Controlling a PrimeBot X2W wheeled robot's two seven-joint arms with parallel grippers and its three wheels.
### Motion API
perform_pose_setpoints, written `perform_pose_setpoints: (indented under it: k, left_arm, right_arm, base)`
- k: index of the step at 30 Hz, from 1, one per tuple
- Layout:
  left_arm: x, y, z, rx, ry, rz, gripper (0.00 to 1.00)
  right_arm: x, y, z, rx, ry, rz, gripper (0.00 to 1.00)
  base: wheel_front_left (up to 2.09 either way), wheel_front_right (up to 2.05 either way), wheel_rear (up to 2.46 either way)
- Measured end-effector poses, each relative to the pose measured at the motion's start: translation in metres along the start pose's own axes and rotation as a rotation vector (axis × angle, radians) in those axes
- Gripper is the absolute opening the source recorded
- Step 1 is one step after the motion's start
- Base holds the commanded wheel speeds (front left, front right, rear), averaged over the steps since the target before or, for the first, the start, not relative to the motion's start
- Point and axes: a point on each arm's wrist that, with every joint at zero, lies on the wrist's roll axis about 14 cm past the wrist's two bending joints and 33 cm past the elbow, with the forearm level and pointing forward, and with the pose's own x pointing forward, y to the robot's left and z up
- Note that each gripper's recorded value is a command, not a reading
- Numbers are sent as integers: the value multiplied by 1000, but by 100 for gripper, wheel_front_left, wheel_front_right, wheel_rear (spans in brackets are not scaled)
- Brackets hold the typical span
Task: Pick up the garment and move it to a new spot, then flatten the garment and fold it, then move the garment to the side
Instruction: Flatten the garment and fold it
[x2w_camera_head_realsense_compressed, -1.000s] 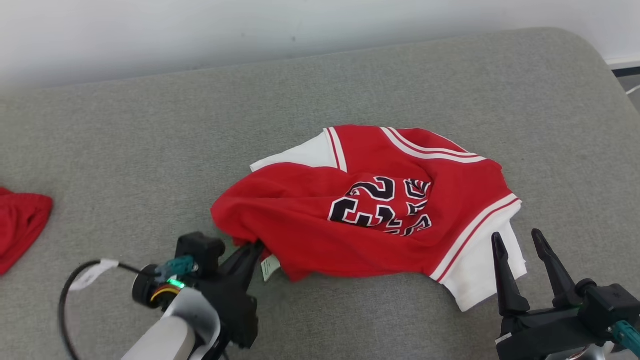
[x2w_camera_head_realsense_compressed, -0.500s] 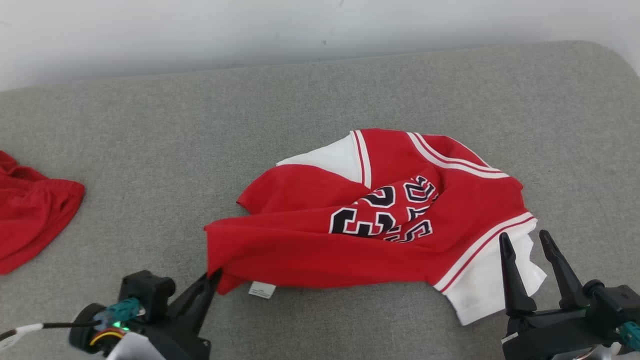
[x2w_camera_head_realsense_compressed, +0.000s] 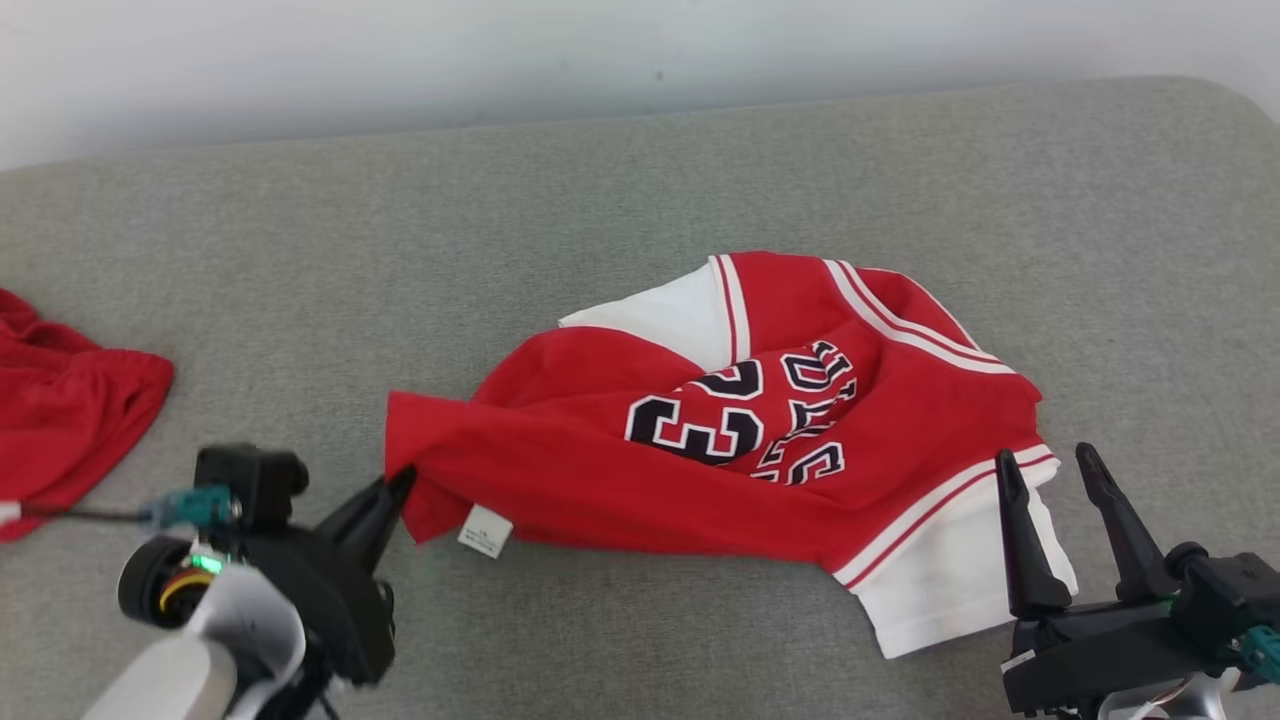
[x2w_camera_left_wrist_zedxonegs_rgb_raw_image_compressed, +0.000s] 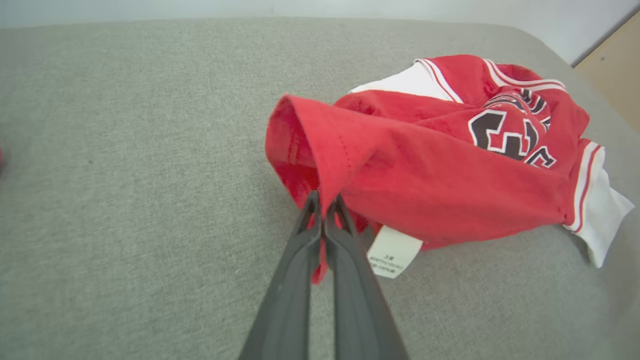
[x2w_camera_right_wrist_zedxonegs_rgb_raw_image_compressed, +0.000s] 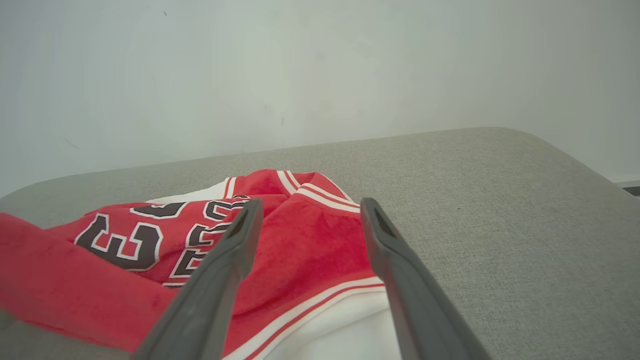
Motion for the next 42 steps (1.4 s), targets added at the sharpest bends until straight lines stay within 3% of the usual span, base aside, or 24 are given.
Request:
perform_pose_setpoints:
  k: [9, 11, 12, 20, 29, 42]
  left_arm:
    - [60, 12, -14, -117, 75, -20, 0]
    - [69, 12, -15, -133, 78, -25, 50]
    - [72, 14, -16, -142, 76, -21, 100]
    - [78, 43, -1, -198, -61, 65, 100]
    - [42, 74, 7, -183, -263, 239, 100]
    - [-32, 47, 46, -47, -536, 342, 100]
  right_arm:
    - [-7, -13, 0, -1, 1, -44, 100]
    - [-9, -16, 0, 1, -1, -55, 100]
    - [-9, -17, 0, 2, 0, -60, 100]
    - [-12, -22, 0, 5, -6, -81, 100]
    - [-7, -17, 8, 5, -40, -67, 100]
    - [-6, -4, 26, -32, -86, -23, 100]
  base:
    - [0, 0, 0]
    - [0, 0, 0]
    - [0, 0, 0]
    - [0, 0, 0]
    - [0, 0, 0]
    - [0, 0, 0]
